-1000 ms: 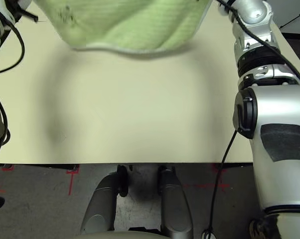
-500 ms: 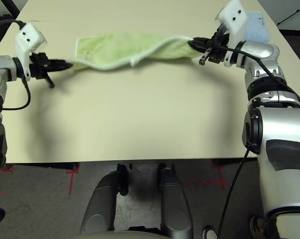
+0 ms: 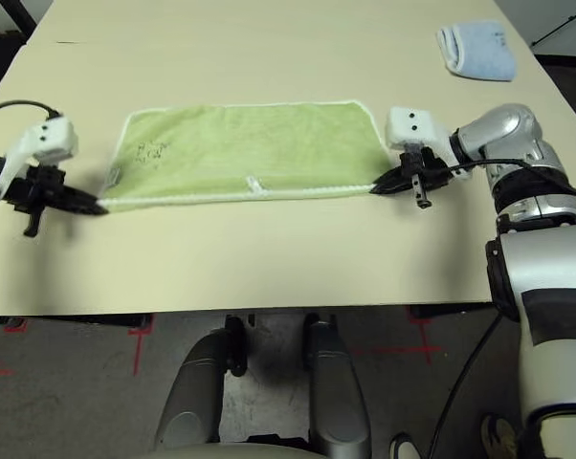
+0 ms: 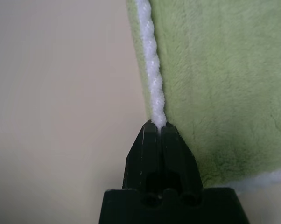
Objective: Fold the towel and set it aside.
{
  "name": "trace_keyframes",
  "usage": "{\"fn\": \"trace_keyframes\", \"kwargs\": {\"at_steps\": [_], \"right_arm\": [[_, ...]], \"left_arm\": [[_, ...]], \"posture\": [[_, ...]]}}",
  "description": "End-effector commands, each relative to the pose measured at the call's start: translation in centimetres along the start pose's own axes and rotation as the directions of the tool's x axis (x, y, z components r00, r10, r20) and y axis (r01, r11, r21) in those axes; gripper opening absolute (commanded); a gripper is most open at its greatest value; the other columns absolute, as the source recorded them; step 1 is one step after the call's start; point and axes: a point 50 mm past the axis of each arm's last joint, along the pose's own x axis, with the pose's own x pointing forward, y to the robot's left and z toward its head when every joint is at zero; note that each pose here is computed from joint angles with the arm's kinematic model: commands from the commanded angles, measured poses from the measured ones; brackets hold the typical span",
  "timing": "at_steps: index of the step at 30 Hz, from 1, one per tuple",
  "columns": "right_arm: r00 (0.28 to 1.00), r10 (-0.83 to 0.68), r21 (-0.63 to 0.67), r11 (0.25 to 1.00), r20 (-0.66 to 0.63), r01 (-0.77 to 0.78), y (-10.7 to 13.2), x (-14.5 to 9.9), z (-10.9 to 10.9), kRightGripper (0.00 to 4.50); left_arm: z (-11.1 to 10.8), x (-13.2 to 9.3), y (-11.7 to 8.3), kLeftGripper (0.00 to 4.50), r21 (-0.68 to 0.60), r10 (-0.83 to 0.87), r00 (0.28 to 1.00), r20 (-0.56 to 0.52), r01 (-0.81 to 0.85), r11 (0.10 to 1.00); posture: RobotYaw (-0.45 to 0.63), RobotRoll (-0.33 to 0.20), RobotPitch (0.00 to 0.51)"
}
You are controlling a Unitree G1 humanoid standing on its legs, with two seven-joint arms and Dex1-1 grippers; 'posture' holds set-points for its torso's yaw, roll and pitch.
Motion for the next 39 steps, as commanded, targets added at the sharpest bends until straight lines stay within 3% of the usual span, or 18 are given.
{"fn": "trace_keyframes", "kwargs": {"at_steps": [1, 8, 12, 15, 26, 30, 39], "right_arm": [[0.996, 0.050, 0.071, 0.996, -0.075, -0.045, 1.9, -1.2, -2.3, 0.00], [0.995, 0.096, 0.086, 0.992, -0.010, -0.095, 3.0, -1.7, -1.8, 0.00], [0.981, 0.084, 0.132, 0.985, 0.177, -0.109, 3.0, -2.7, 0.8, 0.00], [0.970, 0.096, 0.153, 0.979, 0.224, -0.132, 3.4, -3.2, 1.6, 0.00], [0.992, 0.084, 0.123, 0.988, 0.092, -0.095, 2.8, -3.4, 0.5, 0.00], [0.997, 0.083, 0.097, 0.992, 0.010, -0.083, 2.3, -2.9, -0.2, 0.00], [0.997, 0.063, 0.079, 0.995, 0.033, -0.065, 1.5, -2.1, 0.2, 0.00]], "left_arm": [[-1.4, -0.9, -0.9, 0.03, -0.074, -0.023, 0.998, -0.061, 0.019, 0.997], [-0.7, -1.6, -0.7, 0.03, -0.057, -0.010, 0.999, -0.047, 0.008, 0.998], [0.2, -2.4, 1.4, 0.03, -0.012, 0.095, 0.995, -0.007, -0.095, 0.995], [-0.2, -2.5, 2.1, 0.03, -0.011, 0.120, 0.992, -0.028, -0.120, 0.993], [0.0, -2.3, 1.7, 0.03, -0.027, 0.082, 0.995, -0.054, -0.084, 0.996], [1.2, -2.7, 1.5, 0.03, -0.043, 0.081, 0.997, 0.003, -0.081, 0.996], [1.7, -3.0, 2.5, 0.03, -0.041, 0.124, 0.992, 0.007, -0.124, 0.991]], "posture": [[-0.04, 0.000, 0.272], [-0.04, 0.000, 0.271], [-0.03, 0.000, 0.272], [-0.03, 0.000, 0.272], [-0.04, 0.000, 0.272], [-0.04, 0.000, 0.273], [-0.04, 0.000, 0.273]]}}
